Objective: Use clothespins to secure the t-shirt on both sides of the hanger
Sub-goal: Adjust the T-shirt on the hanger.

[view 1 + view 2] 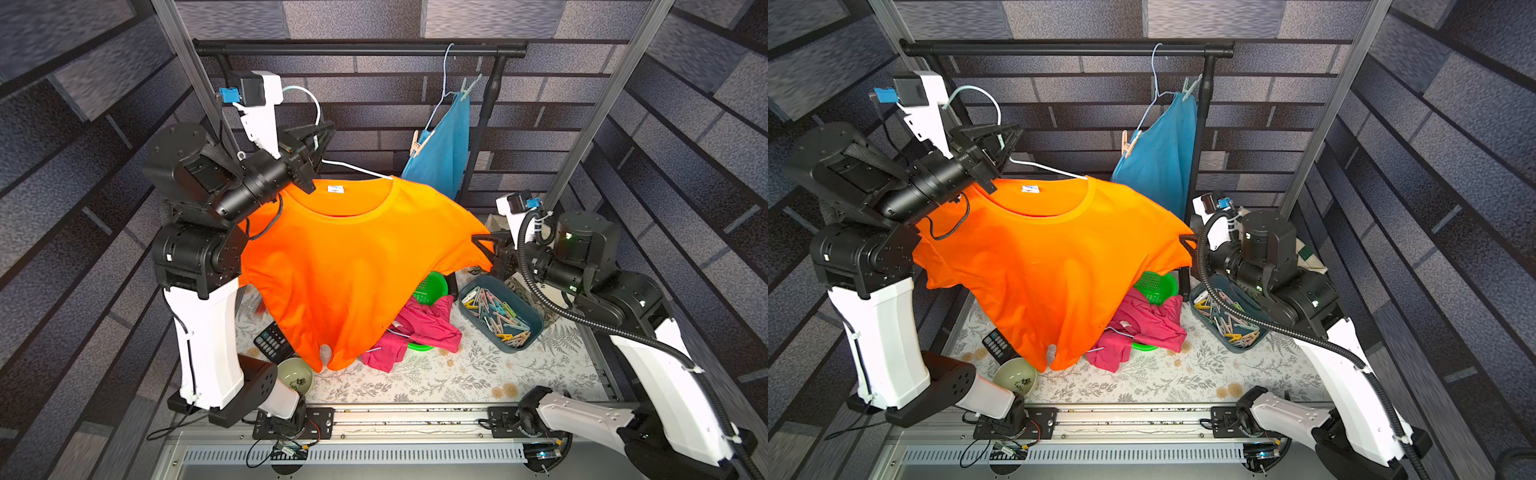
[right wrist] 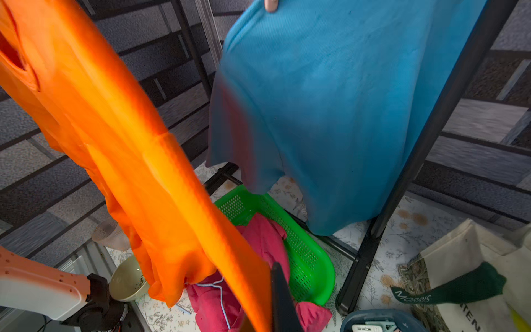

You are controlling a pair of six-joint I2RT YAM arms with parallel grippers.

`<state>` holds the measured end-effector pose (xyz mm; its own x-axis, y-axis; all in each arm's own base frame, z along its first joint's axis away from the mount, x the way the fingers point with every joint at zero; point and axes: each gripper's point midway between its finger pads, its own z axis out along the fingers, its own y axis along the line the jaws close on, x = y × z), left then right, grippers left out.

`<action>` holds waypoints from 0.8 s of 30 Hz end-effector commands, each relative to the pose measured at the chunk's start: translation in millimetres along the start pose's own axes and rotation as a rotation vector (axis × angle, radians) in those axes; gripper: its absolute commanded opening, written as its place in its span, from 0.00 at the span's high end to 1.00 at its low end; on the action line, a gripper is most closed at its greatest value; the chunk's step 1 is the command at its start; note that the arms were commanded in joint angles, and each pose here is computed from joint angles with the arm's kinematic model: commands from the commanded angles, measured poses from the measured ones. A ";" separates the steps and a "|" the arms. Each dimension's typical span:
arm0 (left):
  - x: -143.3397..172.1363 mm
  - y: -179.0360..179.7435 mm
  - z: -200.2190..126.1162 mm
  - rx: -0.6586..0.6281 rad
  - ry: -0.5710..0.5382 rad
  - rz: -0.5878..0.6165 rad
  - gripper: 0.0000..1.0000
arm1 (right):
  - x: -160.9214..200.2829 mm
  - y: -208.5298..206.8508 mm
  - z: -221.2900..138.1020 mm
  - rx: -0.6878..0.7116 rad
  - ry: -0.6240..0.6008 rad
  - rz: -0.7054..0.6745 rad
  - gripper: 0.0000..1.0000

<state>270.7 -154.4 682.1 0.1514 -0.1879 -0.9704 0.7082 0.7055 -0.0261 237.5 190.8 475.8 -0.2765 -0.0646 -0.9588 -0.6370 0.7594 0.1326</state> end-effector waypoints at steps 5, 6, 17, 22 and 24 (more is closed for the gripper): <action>-39.2 -4.0 6.7 0.054 -0.154 -0.023 1.00 | -111.4 -16.6 -69.8 0.159 -0.421 -0.004 1.00; -40.2 -3.5 8.7 0.060 -0.161 -0.025 1.00 | -118.6 -20.3 -75.0 0.186 -0.447 -0.005 1.00; 9.3 4.4 40.7 0.153 -0.031 -0.103 1.00 | -18.4 -29.1 -10.6 0.158 -0.168 0.024 0.60; 45.8 7.1 55.0 0.210 0.076 -0.147 1.00 | 58.6 -65.5 -5.8 0.347 0.039 0.088 0.40; 55.2 5.2 57.6 0.238 0.105 -0.149 1.00 | 92.3 -84.4 -14.0 0.463 0.123 0.117 0.40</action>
<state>332.0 -193.9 645.0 -0.0311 -0.2266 -0.9735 0.8210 0.5497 -0.1542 265.3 150.2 408.7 -0.3462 -0.0370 -0.9374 -0.3862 0.9163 0.1064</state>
